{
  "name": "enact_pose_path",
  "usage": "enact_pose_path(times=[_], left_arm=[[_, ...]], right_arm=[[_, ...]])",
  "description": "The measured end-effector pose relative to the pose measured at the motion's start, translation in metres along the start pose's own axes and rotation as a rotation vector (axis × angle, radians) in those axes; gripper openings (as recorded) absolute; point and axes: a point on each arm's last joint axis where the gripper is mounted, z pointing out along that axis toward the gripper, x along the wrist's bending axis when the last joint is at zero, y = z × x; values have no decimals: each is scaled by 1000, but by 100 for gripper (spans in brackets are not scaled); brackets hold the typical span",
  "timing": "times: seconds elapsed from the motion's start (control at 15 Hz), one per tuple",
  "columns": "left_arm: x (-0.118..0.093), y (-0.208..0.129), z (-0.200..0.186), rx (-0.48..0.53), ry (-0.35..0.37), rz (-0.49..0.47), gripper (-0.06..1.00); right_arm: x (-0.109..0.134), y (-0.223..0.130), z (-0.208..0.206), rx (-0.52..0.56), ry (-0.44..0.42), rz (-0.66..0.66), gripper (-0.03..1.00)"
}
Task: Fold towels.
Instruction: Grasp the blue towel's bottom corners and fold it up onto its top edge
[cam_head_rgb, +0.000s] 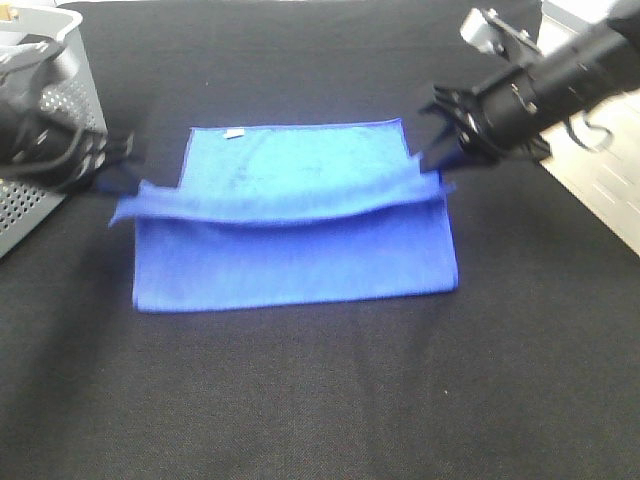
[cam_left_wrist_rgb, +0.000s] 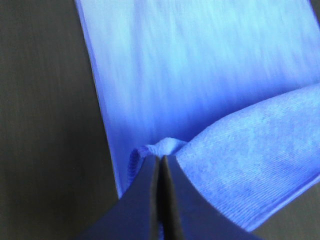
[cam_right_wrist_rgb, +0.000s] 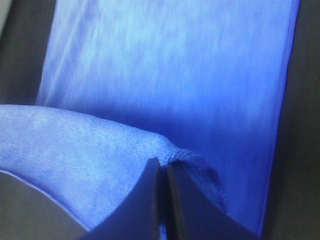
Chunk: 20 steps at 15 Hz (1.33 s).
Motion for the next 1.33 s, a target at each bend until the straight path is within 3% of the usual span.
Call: enact_pose_path(times=[0.33,0.6,1.13,1.27,1.33], left_arm=[[7,67,57,-105,-1,45,0],[18,103,90,-241,62,62,0],[38,126,160,-319,77,99,3],[40,126,168,-321,79,109,23],[40,126,168,-315,83,137,44]], right_arm=[[-15,68,47,-87,-30,-31,0],[-30,107,86,-165,-48,-74,0],[-62,121,143,-260,-118,-147,2],[-67,120,147,-264,-151,-174,26],[-67,120,146,-265,-155,-180,50]])
